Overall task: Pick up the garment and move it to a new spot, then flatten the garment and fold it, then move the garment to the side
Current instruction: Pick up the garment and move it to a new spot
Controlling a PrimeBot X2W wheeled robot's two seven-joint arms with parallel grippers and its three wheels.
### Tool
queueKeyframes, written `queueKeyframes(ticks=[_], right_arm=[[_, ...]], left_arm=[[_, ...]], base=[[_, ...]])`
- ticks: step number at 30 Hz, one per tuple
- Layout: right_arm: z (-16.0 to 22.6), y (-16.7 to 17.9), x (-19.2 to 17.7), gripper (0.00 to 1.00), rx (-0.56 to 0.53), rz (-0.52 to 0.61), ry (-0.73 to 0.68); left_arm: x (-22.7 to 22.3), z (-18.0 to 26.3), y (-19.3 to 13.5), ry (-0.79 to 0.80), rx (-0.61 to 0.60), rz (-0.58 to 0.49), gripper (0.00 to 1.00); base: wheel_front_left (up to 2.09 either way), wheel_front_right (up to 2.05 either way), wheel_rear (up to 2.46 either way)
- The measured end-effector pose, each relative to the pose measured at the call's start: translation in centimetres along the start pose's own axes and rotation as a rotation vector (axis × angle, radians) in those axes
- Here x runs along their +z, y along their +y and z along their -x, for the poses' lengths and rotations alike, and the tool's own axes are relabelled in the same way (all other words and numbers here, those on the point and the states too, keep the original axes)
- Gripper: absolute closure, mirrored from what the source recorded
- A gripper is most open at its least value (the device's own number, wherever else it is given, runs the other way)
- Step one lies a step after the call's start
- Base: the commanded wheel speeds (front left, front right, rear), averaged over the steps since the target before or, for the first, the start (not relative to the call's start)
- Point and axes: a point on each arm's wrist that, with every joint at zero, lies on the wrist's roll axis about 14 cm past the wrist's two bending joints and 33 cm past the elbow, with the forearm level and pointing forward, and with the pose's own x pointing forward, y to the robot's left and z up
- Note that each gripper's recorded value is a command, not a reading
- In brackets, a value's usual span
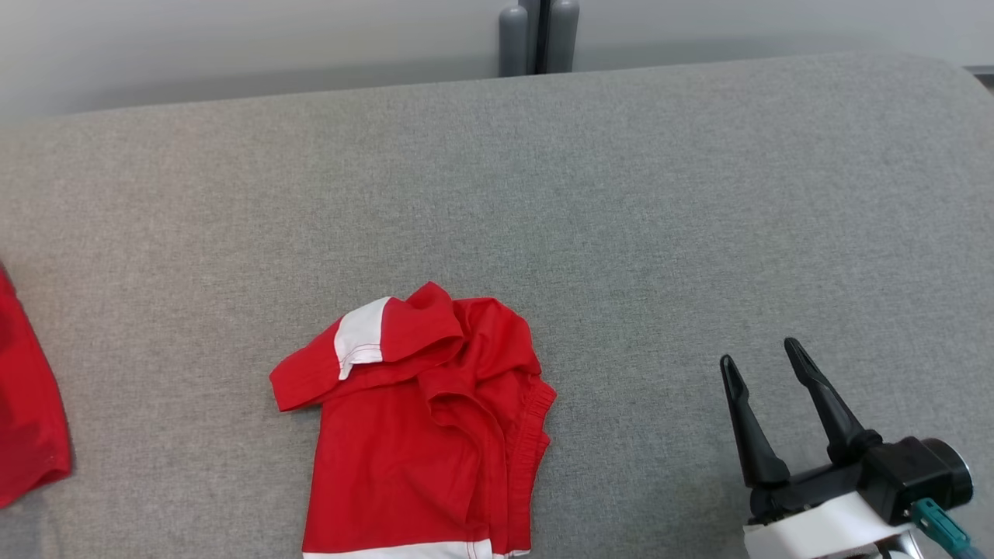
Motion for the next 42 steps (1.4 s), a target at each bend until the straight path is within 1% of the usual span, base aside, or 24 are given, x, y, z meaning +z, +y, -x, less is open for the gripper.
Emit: queueKeyframes(ticks=[1,3,5,6,8,12,13,14,15,18,22,24,29,31,35,36,38,39,42], right_arm=[[-0.2,0.1,-0.1,0.00,0.003,0.000,0.001],[-0.6,0.3,-0.1,0.00,0.012,0.000,0.001],[-1.0,0.5,-0.2,0.00,0.020,-0.001,0.000],[-1.0,0.4,-0.2,0.00,0.019,0.000,0.000],[-1.0,0.3,-0.4,0.00,0.013,-0.001,0.008],[-0.9,-0.1,-0.7,0.00,0.003,-0.001,0.017],[-0.9,-0.1,-0.7,0.00,0.003,-0.002,0.017],[-0.9,0.0,-0.7,0.00,0.005,-0.003,0.017],[-0.8,0.0,-0.8,0.00,0.005,-0.004,0.019],[-0.7,0.0,-0.5,0.00,0.004,-0.002,0.012],[-0.2,-0.3,0.0,0.00,-0.007,0.003,-0.001],[0.3,-0.2,0.1,0.00,-0.005,0.006,-0.002],[0.7,0.3,1.2,0.00,0.009,0.029,-0.033],[0.9,0.5,1.6,0.00,0.015,0.036,-0.044],[1.2,1.0,2.4,0.00,0.031,0.050,-0.066],[1.3,1.0,2.5,0.00,0.031,0.050,-0.069],[1.6,1.0,2.8,0.00,0.031,0.062,-0.077],[1.7,1.0,2.8,0.00,0.031,0.062,-0.078],[1.8,1.2,2.9,0.00,0.039,0.072,-0.081]], left_arm=[[-1.8,0.1,0.2,0.038,0.009,0.004,1.00],[-5.5,0.5,1.0,0.129,0.032,-0.024,1.00],[-8.8,1.1,1.2,0.203,0.051,0.023,1.00],[-10.3,1.3,0.6,0.234,0.037,0.041,1.00],[-12.6,1.7,-0.1,0.280,0.033,0.081,1.00],[-16.2,3.1,-0.6,0.363,0.036,0.081,1.00],[-16.8,3.5,-0.8,0.378,0.032,0.085,0.33],[-17.0,3.7,-1.0,0.380,0.030,0.087,0.06],[-17.0,3.8,-1.1,0.377,0.025,0.088,0.00],[-16.2,3.7,-1.4,0.333,0.014,0.066,0.00],[-13.6,4.0,-4.0,0.196,-0.051,0.104,0.00],[-12.5,4.9,-4.9,0.146,-0.079,0.082,0.00],[-10.2,8.7,-8.5,0.044,-0.143,0.082,0.00],[-10.1,10.7,-9.4,0.028,-0.135,0.079,0.00],[-10.5,14.5,-10.8,0.019,-0.109,0.115,0.00],[-10.3,15.1,-10.7,0.004,-0.088,0.123,0.00],[-9.9,16.8,-10.4,-0.030,-0.043,0.091,0.00],[-9.8,17.3,-10.4,-0.039,-0.023,0.118,0.00],[-10.3,18.9,-10.6,-0.044,-0.016,0.106,0.00]], base=[[0.00,0.00,0.00],[0.00,0.00,0.00],[0.00,0.00,0.00],[0.00,0.00,0.00],[0.00,0.00,0.00],[0.00,0.00,0.00],[0.00,0.00,0.00],[0.00,0.00,0.00],[0.00,0.00,0.00],[0.00,0.00,0.00],[0.00,0.00,0.00],[0.00,0.00,0.00],[0.00,0.00,0.00],[0.00,0.00,0.00],[0.00,0.00,0.00],[0.00,0.00,0.00],[0.00,0.00,0.00],[0.00,0.00,0.00],[0.00,0.00,0.00]])
